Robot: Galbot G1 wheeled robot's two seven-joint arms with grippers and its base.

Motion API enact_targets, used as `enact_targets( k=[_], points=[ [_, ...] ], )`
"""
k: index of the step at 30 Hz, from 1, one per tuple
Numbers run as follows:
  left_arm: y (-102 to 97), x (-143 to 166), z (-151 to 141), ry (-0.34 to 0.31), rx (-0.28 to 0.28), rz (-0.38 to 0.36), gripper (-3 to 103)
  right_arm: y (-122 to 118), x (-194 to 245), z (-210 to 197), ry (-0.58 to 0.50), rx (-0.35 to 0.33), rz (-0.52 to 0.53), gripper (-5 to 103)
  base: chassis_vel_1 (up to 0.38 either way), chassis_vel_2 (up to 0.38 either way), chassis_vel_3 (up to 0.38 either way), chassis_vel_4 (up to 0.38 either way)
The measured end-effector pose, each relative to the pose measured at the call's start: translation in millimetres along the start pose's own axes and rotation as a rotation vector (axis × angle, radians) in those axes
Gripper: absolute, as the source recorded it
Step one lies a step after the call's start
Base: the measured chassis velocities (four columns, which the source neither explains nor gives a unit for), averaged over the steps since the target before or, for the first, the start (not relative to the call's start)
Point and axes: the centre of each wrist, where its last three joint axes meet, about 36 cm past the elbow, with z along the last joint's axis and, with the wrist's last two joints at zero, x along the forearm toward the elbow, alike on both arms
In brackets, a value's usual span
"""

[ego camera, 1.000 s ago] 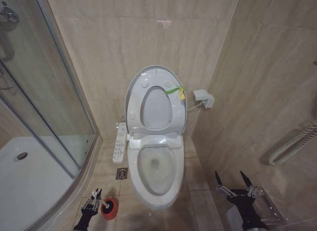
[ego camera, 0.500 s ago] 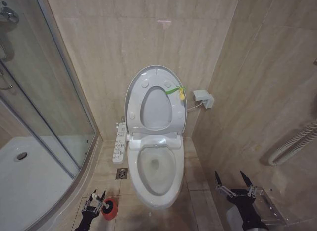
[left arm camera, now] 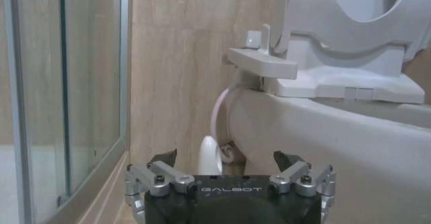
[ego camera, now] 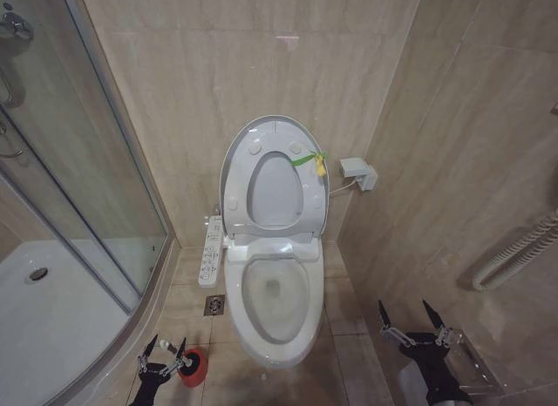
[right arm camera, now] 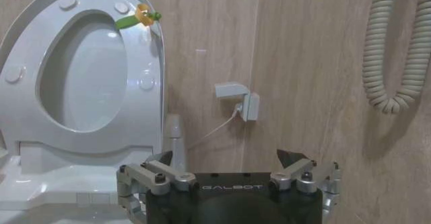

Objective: Open the toilet lid, clean the toilet bowl with a toilet brush, close the toilet lid, and flush.

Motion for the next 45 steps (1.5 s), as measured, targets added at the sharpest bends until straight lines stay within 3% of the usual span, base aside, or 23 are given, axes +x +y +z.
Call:
enact_targets(
  k=[3,31,38,45],
  points=[
    [-1.0,2,-2,-0.007,-0.001,0.003,97,0,0,0,0.0,0.0,0.0,100,0.0,0.0,0.0,0.0],
    [-4.9,3,-21,-0.07,-0.002,-0.005,96,0,0,0,0.0,0.0,0.0,100,0.0,0.0,0.0,0.0],
    [-20.5,-6,-56,-0.149,-0.031,-0.066,98,0,0,0,0.0,0.0,0.0,100,0.0,0.0,0.0,0.0],
    [-45.2,-3,-88,-0.137,-0.036,-0.119,97,0,0,0,0.0,0.0,0.0,100,0.0,0.0,0.0,0.0]
  ],
)
